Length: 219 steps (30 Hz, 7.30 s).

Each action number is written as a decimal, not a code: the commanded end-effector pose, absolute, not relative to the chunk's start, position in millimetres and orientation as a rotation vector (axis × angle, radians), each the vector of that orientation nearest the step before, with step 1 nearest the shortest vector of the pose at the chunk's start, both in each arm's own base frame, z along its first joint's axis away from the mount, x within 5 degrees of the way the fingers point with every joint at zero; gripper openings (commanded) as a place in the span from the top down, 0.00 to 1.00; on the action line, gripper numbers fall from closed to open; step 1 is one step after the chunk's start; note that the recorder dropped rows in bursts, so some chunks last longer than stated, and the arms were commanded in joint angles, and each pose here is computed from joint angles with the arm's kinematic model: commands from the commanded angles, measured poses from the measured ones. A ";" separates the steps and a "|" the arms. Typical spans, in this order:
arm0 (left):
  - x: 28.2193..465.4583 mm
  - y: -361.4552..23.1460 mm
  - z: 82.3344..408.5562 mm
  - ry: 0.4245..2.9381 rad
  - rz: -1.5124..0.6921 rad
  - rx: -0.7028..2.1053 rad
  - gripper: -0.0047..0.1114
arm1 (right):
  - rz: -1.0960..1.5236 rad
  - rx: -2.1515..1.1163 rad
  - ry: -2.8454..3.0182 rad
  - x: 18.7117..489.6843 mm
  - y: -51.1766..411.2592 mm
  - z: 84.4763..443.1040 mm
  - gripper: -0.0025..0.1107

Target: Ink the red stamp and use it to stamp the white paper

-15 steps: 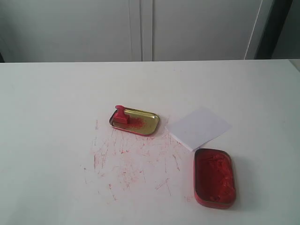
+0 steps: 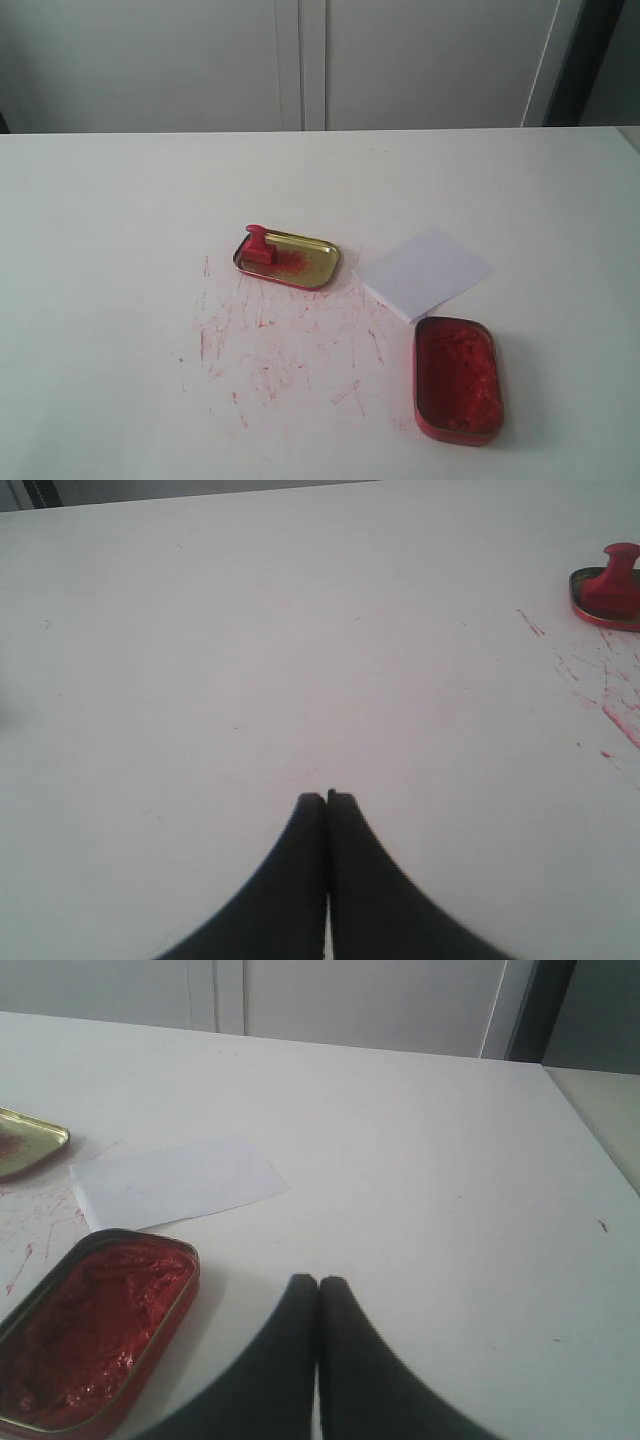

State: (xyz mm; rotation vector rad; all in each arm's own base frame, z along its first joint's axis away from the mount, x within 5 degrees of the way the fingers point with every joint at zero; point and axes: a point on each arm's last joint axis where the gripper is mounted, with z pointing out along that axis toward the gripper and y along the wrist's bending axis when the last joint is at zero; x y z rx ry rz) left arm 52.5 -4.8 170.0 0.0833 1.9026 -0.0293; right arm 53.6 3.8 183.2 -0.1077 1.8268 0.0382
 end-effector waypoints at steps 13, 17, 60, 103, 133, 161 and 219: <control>52.5 -4.6 169.1 1.899 -0.027 0.081 0.96 | 0.034 -0.107 1.815 53.6 3.6 183.0 0.98; 52.5 -4.6 169.1 1.899 -0.027 0.081 0.96 | 0.034 -0.107 1.813 53.6 3.6 183.2 0.98; 52.5 -4.6 169.1 1.899 -0.027 0.081 0.96 | 0.052 -0.114 1.355 52.5 6.3 232.6 0.98; 52.5 -4.6 169.1 1.899 -0.027 0.081 0.96 | 0.095 -0.052 2.268 220.4 24.3 300.6 0.98; 52.5 -4.6 169.1 1.899 -0.027 0.081 0.96 | 0.096 -0.285 2.624 363.0 87.4 253.8 0.98; 52.5 -4.6 169.1 1.899 -0.027 0.081 0.96 | 0.313 -0.878 2.540 433.3 281.1 208.0 0.98; 52.5 -4.6 169.1 1.899 -0.027 0.081 0.96 | 0.224 -1.560 2.135 435.2 310.1 157.9 0.64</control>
